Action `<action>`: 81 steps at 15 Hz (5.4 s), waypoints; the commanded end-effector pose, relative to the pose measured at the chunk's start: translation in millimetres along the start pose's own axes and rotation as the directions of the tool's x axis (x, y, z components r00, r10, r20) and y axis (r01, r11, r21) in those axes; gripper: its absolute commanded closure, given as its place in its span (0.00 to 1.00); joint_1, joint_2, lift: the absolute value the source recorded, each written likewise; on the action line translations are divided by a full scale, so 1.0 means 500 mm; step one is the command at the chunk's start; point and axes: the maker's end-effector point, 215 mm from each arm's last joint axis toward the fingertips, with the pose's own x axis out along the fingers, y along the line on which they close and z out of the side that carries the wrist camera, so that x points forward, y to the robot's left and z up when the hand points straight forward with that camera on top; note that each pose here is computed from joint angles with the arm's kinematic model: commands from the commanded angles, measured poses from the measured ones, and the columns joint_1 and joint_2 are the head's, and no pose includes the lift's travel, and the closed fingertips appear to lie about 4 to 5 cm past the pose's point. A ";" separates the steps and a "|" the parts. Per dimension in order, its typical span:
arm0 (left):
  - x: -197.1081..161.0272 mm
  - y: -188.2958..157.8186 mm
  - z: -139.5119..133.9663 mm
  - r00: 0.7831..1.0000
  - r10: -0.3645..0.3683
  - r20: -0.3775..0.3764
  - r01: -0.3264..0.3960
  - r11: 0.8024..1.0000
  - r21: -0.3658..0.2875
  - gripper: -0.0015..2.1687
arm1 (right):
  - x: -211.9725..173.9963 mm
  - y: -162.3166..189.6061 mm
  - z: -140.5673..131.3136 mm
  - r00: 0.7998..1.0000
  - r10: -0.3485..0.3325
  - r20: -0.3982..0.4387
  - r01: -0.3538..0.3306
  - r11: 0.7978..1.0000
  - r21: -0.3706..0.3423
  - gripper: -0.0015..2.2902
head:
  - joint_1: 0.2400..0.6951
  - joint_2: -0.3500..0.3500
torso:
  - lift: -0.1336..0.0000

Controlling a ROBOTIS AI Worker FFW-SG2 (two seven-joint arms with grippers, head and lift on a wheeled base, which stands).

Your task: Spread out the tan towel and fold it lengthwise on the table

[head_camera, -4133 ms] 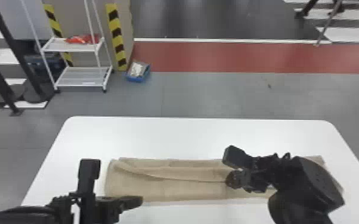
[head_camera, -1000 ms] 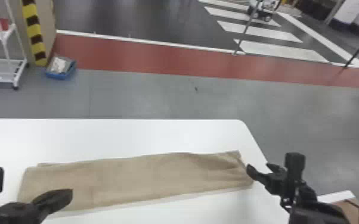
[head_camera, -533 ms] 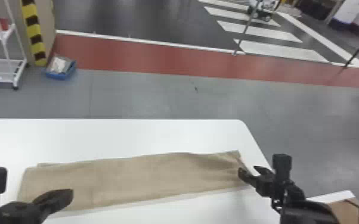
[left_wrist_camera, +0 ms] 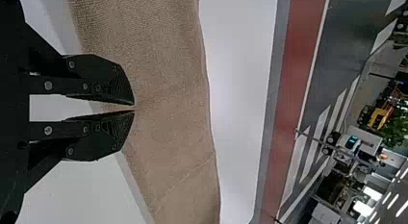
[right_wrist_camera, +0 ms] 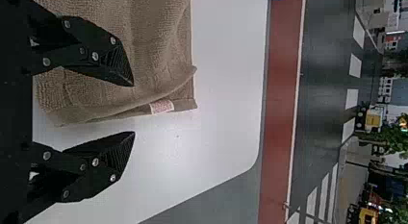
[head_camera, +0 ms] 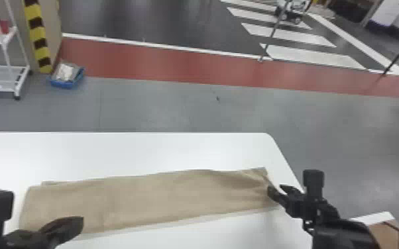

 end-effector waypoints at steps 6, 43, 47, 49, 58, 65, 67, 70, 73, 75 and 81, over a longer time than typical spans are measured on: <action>0.011 0.031 -0.005 0.998 0.061 -0.021 -0.060 0.998 0.034 0.45 | 0.004 0.010 0.014 1.000 0.010 0.018 -0.009 1.000 -0.003 0.53 | 1.00 0.00 | 1.00; 0.045 0.205 0.077 0.974 0.223 -0.049 -0.222 0.975 0.010 0.24 | -0.031 -0.030 0.153 0.993 0.047 0.104 -0.045 0.999 -0.024 0.03 | 1.00 0.00 | 1.00; 0.046 0.206 0.074 0.975 0.219 -0.048 -0.219 0.976 0.000 0.24 | -0.029 -0.019 0.166 0.986 0.131 0.101 -0.130 0.991 -0.026 0.04 | 1.00 0.00 | 1.00; 0.044 0.206 0.066 0.974 0.220 -0.063 -0.220 0.975 -0.008 0.24 | -0.030 -0.011 0.168 0.983 0.153 0.097 -0.150 0.988 -0.037 0.04 | 1.00 0.00 | 1.00; 0.037 0.216 0.065 0.970 0.232 -0.071 -0.234 0.972 -0.025 0.15 | -0.087 -0.127 0.157 0.967 0.251 0.042 -0.244 0.961 -0.132 0.04 | 1.00 0.00 | 1.00; 0.037 0.225 0.073 0.969 0.239 -0.068 -0.241 0.970 -0.020 0.15 | -0.084 -0.126 0.137 0.965 0.261 0.004 -0.256 0.950 -0.179 0.04 | 1.00 0.00 | 1.00; 0.034 0.231 0.073 0.968 0.242 -0.067 -0.244 0.969 -0.027 0.15 | -0.079 -0.115 0.137 0.963 0.271 0.001 -0.266 0.946 -0.183 0.04 | 1.00 0.00 | 1.00; 0.033 0.239 0.069 0.966 0.247 -0.070 -0.250 0.968 -0.034 0.15 | -0.078 -0.113 0.136 0.962 0.272 0.001 -0.267 0.946 -0.182 0.04 | 1.00 0.00 | 1.00; 0.033 0.237 0.068 0.967 0.246 -0.072 -0.249 0.968 -0.036 0.15 | -0.078 -0.114 0.137 0.962 0.273 0.005 -0.268 0.946 -0.180 0.05 | 1.00 0.00 | 1.00; 0.035 0.235 0.065 0.967 0.245 -0.076 -0.248 0.968 -0.036 0.15 | -0.079 -0.111 0.127 0.961 0.276 -0.002 -0.272 0.946 -0.177 0.05 | 1.00 0.00 | 1.00; 0.034 0.237 0.059 0.965 0.248 -0.085 -0.252 0.967 -0.036 0.15 | -0.083 -0.100 0.112 0.954 0.298 -0.010 -0.296 0.941 -0.165 0.06 | 1.00 0.00 | 1.00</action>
